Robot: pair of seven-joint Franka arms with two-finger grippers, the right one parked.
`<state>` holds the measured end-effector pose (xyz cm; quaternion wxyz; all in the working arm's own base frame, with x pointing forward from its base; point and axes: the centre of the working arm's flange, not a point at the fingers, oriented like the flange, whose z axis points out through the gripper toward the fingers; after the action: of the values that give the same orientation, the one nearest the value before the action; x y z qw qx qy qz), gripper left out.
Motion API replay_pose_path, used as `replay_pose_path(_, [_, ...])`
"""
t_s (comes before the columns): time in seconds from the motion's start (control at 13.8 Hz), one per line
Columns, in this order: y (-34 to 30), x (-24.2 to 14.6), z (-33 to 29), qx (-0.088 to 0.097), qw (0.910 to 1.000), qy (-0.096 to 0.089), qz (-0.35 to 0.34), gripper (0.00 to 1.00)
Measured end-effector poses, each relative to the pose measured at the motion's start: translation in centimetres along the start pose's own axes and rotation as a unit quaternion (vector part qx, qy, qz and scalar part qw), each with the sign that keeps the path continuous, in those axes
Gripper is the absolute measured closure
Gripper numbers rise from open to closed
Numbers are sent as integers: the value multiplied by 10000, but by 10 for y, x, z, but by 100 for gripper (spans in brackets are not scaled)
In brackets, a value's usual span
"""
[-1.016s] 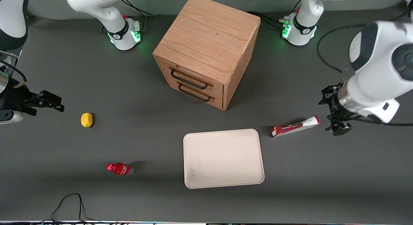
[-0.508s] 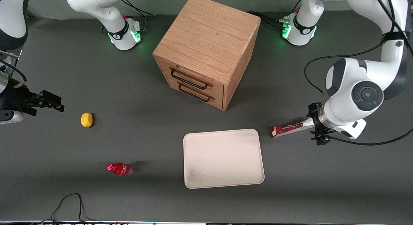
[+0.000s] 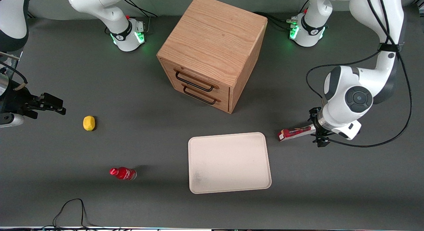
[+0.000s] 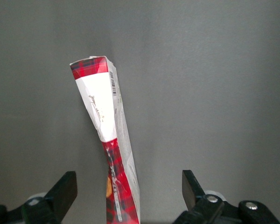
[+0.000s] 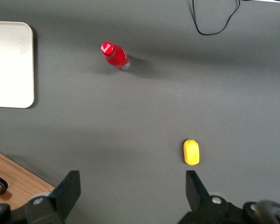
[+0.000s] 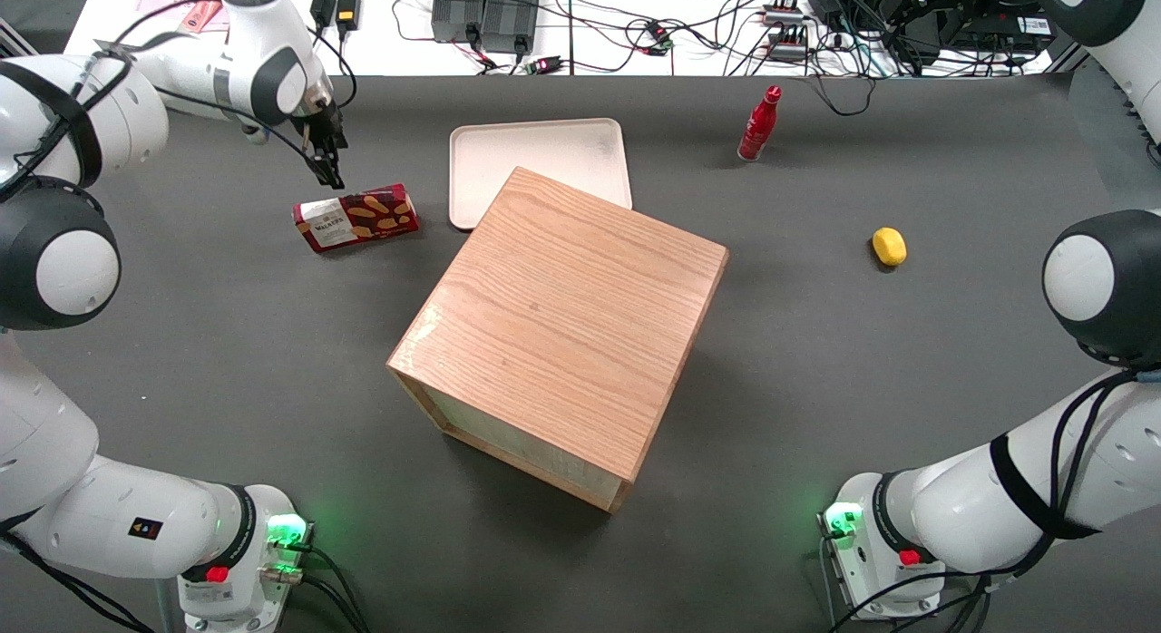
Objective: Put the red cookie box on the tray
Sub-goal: 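Close the left gripper on the end of the red cookie box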
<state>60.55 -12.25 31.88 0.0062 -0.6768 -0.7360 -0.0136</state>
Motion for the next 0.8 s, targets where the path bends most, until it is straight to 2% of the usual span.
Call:
replay_pose_path(0.36, [-19,4,38,-195,9997,-76,-133,0])
replay_pose_path(0.8, [-20,3,73,-254,9995,-98,-178,0])
